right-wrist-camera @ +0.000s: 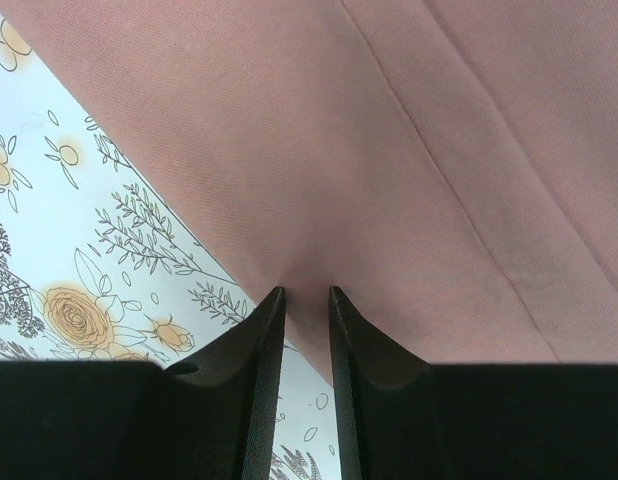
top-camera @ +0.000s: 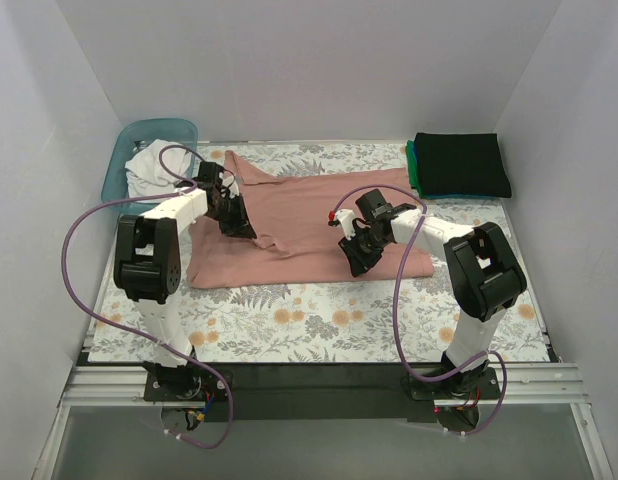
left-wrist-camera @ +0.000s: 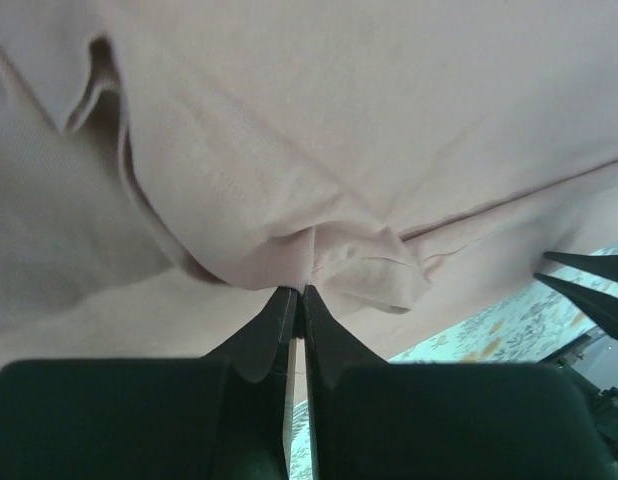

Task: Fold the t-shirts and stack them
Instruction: Fold the tshirt

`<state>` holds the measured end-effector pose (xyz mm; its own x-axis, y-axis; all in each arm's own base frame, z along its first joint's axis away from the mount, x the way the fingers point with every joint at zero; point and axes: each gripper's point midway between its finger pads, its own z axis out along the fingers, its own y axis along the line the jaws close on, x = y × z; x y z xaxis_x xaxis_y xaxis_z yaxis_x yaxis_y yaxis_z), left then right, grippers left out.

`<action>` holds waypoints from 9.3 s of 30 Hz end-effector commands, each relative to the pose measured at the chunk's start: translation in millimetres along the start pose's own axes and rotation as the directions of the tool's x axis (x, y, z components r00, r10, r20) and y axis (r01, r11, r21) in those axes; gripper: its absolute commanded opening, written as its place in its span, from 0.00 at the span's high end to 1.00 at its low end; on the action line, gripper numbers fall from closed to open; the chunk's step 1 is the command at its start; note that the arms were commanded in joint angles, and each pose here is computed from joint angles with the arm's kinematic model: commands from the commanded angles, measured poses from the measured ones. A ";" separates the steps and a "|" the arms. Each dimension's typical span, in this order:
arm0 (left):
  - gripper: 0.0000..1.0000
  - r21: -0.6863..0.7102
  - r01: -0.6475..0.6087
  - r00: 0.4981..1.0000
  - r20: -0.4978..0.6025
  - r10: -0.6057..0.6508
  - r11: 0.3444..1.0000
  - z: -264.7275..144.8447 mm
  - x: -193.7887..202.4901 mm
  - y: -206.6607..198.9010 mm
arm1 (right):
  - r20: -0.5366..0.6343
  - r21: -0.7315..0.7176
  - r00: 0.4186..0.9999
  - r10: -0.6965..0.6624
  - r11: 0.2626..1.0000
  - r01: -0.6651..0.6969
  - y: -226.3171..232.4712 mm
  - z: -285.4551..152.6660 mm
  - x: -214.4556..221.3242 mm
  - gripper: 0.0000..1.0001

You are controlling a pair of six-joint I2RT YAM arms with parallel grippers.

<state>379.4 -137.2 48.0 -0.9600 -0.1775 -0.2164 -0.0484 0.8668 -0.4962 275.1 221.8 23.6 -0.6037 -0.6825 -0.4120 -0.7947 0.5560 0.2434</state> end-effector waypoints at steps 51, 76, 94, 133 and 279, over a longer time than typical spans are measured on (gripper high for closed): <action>0.54 -0.129 -0.278 0.953 -0.161 0.256 0.952 -33.1 56.8 117.0 | -0.184 0.058 0.972 0.146 0.989 -0.137 -39.9 -26.3 112.2 0.73; 0.45 -0.039 -0.283 0.885 0.373 0.277 0.958 -86.3 -164.9 23.4 | 0.178 0.279 0.959 0.221 0.923 -0.265 -208.5 -105.3 -50.8 0.64; 0.44 -0.130 -0.191 0.878 0.420 0.229 0.973 -40.5 -213.5 62.7 | 0.264 0.455 0.912 0.314 0.793 -0.405 -284.1 -90.2 -53.0 0.60; 0.38 -0.202 -0.181 0.855 0.451 0.255 0.963 35.0 -252.6 80.4 | 0.217 0.375 0.879 0.425 0.795 -0.477 -292.7 -38.3 -24.8 0.99; 0.68 0.030 -0.580 0.784 0.293 0.547 0.814 -161.0 51.5 -12.0 | 0.045 0.321 0.977 0.209 0.923 -0.212 -138.8 -121.5 68.3 0.47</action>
<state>276.3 -53.9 108.1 -0.8626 0.1785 -0.4733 0.3461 0.8907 -0.2949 327.2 30.0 32.7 -0.7690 -0.5595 -0.3092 -0.5928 0.8051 0.0176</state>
